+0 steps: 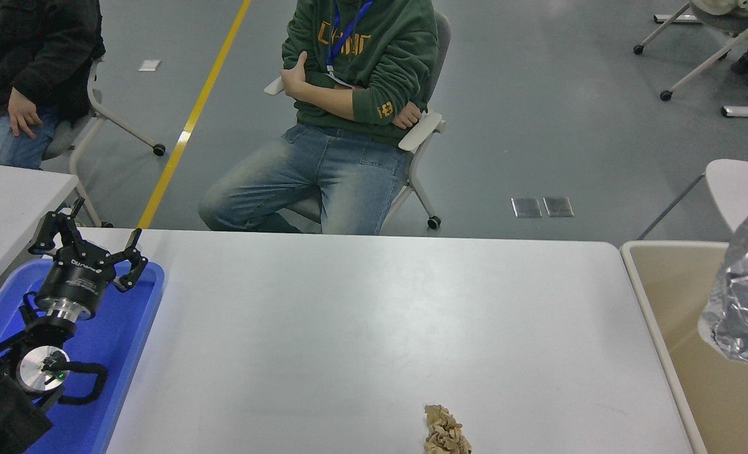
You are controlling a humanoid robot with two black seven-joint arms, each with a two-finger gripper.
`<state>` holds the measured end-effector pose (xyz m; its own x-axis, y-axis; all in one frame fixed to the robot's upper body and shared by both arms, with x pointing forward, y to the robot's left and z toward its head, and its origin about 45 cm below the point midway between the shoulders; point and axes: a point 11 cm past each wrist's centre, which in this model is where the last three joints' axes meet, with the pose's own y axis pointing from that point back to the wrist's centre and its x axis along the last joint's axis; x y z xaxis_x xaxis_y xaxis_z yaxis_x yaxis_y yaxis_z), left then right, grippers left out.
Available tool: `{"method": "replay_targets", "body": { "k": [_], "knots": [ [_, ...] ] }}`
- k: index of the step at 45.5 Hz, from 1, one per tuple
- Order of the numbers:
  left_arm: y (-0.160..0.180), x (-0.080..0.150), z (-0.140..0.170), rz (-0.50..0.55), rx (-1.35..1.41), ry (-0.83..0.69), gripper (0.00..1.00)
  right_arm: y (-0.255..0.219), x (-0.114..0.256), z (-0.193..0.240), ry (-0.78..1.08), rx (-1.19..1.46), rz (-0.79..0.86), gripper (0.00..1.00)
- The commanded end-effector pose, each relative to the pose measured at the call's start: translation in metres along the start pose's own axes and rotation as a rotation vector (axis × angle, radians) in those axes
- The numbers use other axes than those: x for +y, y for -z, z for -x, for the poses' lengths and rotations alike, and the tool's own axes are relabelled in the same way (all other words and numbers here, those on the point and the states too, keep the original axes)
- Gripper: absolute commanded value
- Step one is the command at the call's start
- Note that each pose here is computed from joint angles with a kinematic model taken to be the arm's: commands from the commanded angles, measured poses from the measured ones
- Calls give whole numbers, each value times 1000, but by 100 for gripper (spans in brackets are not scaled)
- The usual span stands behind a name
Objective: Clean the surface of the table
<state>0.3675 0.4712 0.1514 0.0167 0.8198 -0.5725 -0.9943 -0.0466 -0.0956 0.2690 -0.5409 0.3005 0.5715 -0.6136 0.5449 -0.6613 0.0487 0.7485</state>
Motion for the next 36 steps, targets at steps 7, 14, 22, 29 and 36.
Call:
{"method": "replay_targets", "body": {
  "k": [7,14,22,29,36],
  "knots": [
    [0,0,0,0,0,0,100,-42,-82,-10,-199,-94,157,0],
    [0,0,0,1,0,0,100,-59,-99,-6,-249,-107,218,0],
    [0,0,0,0,0,0,100,-68,-128,10,-307,-106,267,0],
    [0,0,0,1,0,0,100,-81,-150,32,-355,-168,312,0],
    [0,0,0,0,0,0,100,-80,-169,51,-398,-183,333,0]
  ]
}}
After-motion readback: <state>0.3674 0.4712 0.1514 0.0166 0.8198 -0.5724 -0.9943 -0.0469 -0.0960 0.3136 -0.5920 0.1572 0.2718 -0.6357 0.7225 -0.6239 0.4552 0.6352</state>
